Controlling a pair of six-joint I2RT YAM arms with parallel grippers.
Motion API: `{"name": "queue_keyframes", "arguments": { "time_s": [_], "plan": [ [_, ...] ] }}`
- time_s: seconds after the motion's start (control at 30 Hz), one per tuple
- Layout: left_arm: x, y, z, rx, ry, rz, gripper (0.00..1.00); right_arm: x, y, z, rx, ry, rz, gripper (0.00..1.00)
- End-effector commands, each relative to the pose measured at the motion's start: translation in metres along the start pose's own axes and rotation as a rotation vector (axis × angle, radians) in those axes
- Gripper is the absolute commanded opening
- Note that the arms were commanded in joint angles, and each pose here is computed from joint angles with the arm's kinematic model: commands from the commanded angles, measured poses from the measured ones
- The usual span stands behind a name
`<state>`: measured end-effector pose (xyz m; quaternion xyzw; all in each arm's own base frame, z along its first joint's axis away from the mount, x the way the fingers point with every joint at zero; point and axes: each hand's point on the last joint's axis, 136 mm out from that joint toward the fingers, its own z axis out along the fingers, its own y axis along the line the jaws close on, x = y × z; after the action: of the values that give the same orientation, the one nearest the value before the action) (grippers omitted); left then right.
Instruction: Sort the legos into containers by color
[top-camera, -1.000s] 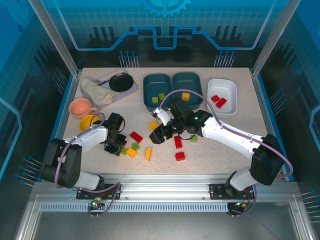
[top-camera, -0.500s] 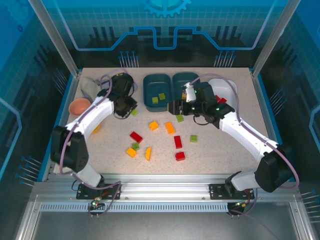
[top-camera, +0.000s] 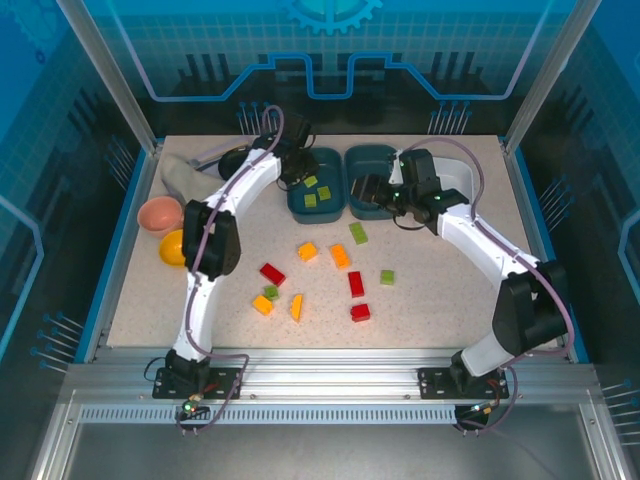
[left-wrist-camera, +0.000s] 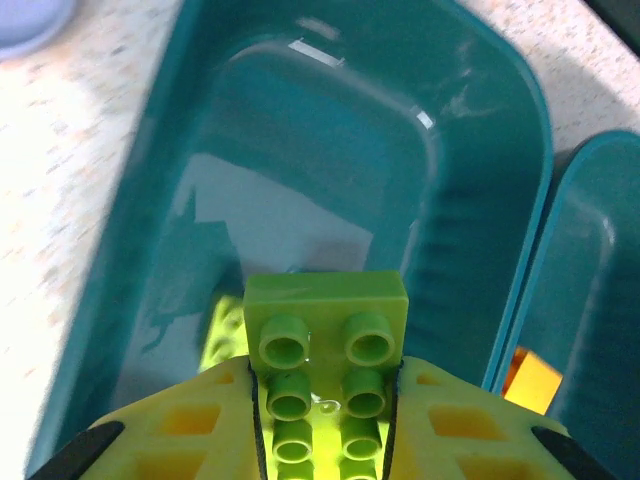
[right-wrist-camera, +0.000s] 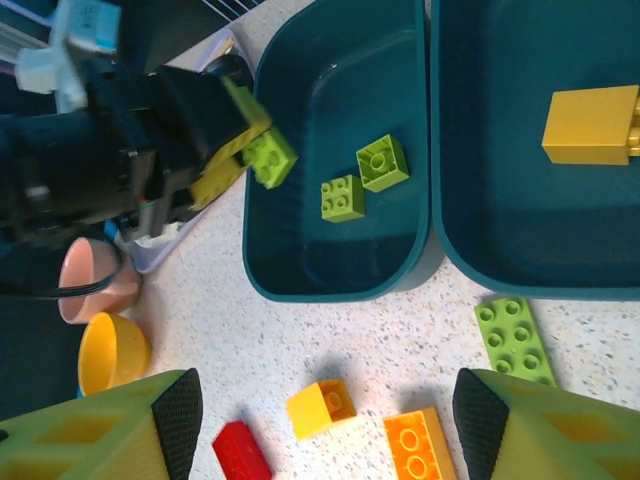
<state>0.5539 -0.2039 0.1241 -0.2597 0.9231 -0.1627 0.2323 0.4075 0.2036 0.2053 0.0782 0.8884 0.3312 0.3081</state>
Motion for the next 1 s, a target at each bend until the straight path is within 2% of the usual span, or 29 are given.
{"name": "queue_keyframes", "arguments": {
  "time_s": [0.0,0.2,0.33,0.43,0.57,0.73,0.87,0.97],
  "plan": [
    [-0.006,-0.002,0.02,-0.017,-0.002,0.063,0.3,-0.021,0.012,0.0,-0.072,-0.037,0.046,0.7],
    [-0.011,-0.004,0.056,0.016,-0.007,0.032,0.32,-0.029,0.011,0.003,-0.071,-0.036,0.056,0.7],
    [-0.008,-0.002,0.067,0.012,0.02,0.011,0.35,-0.015,-0.007,0.001,0.025,0.017,0.026,0.7],
    [-0.008,-0.007,0.065,0.035,0.028,0.009,0.44,0.001,-0.029,-0.005,0.129,0.062,-0.013,0.7],
    [-0.014,-0.023,0.044,0.086,0.013,0.016,0.59,0.015,-0.045,-0.018,0.196,0.076,-0.057,0.7],
    [-0.024,-0.04,0.003,0.129,-0.017,0.008,0.67,0.029,-0.056,-0.029,0.256,0.097,-0.123,0.69],
    [-0.023,-0.043,-0.036,0.134,-0.02,-0.011,0.68,0.051,-0.046,-0.026,0.291,0.173,-0.276,0.68],
    [-0.012,-0.026,-0.06,0.098,0.0,-0.038,0.68,0.08,-0.026,-0.015,0.279,0.256,-0.42,0.67]
  ]
}}
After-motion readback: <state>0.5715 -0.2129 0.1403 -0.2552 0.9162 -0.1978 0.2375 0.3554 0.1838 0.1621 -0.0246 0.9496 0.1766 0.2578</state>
